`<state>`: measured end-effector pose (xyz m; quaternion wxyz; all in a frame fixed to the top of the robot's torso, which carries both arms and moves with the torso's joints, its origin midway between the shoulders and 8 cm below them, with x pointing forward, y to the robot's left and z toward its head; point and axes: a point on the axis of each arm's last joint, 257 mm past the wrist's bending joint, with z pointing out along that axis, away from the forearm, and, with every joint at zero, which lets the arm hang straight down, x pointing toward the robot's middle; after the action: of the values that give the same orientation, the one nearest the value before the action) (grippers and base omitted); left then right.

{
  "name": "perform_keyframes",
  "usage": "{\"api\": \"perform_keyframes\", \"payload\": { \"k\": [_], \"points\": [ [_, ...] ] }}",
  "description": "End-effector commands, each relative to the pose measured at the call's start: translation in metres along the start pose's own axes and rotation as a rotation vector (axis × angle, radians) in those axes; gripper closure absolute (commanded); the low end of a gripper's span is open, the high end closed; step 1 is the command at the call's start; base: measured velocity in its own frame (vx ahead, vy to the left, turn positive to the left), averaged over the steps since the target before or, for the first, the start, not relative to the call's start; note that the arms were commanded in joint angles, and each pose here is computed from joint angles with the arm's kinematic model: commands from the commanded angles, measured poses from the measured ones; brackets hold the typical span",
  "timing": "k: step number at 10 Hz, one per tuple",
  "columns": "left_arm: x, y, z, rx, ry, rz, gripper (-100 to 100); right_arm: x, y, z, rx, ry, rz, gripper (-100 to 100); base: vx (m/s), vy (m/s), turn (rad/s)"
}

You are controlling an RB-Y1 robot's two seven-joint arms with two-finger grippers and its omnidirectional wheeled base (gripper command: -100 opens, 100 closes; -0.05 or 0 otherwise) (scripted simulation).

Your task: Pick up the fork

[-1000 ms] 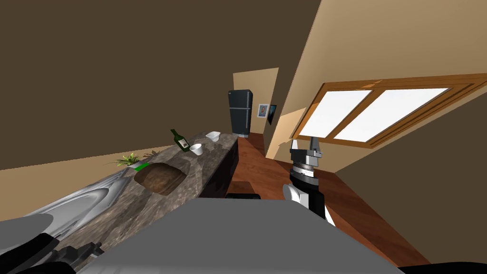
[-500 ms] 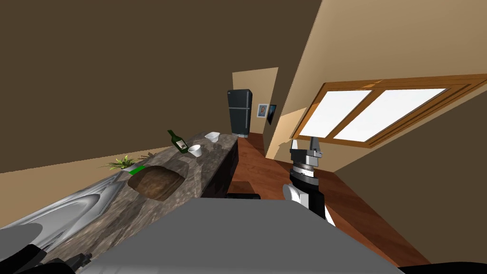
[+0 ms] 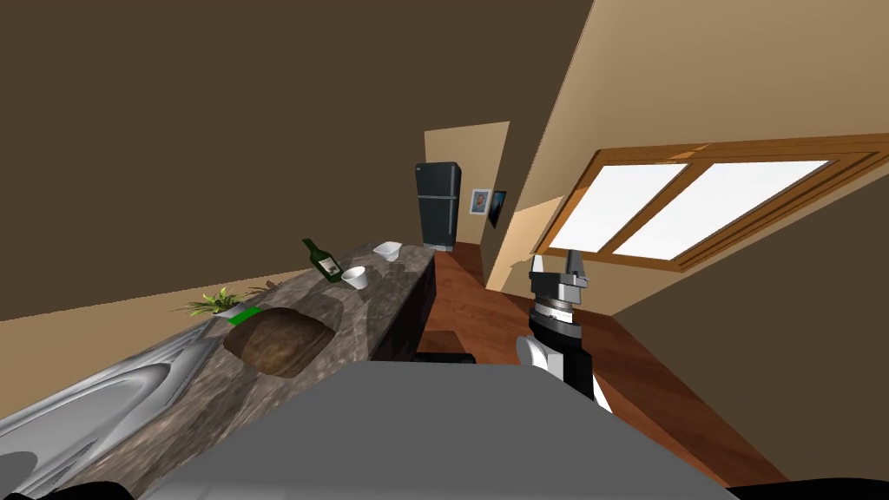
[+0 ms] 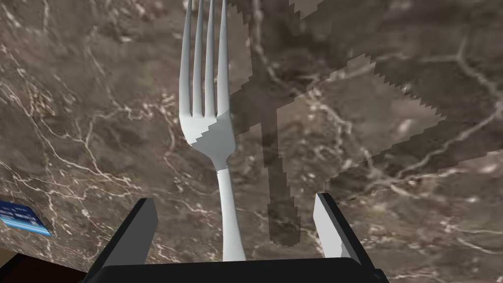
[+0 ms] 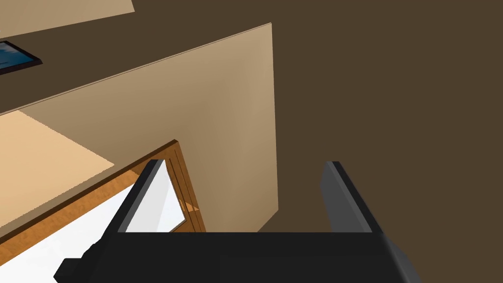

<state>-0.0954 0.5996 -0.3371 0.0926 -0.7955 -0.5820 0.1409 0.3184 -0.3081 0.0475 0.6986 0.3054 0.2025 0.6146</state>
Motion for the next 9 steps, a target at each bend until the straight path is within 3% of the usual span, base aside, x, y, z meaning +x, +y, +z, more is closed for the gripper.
{"api": "perform_keyframes", "payload": {
  "k": [1, 2, 3, 7, 8, 9],
  "points": [
    [-0.005, -0.004, 0.006, -0.001, -0.002, 0.0, -100, 0.0, 0.0, 0.0, 0.0, 0.0, 0.0, 0, -0.005, 0.004, -0.015],
    [-0.001, -0.002, 0.003, -0.001, 0.003, 0.0, -100, 0.0, 0.0, 0.0, 0.0, 0.0, 0.0, 0, 0.0, 0.0, 0.0],
    [-0.001, -0.002, 0.003, -0.002, 0.004, 0.0, 100, 0.0, 0.0, 0.0, 0.0, 0.0, 0.0, 0, 0.0, 0.0, 0.0],
    [0.0, -0.004, 0.003, 0.003, 0.004, -0.003, 100, 0.0, 0.0, 0.0, 0.0, 0.0, 0.0, 0, 0.0, 0.0, 0.0],
    [0.0, -0.004, 0.003, 0.003, 0.004, -0.003, 0, 0.0, 0.0, 0.0, 0.0, 0.0, 0.0, 0, 0.0, 0.0, 0.0],
    [0.006, 0.004, -0.005, 0.002, 0.0, -0.001, 100, 0.0, 0.0, 0.0, 0.0, 0.0, 0.0, 0, -0.014, -0.003, 0.02]
  ]
}}
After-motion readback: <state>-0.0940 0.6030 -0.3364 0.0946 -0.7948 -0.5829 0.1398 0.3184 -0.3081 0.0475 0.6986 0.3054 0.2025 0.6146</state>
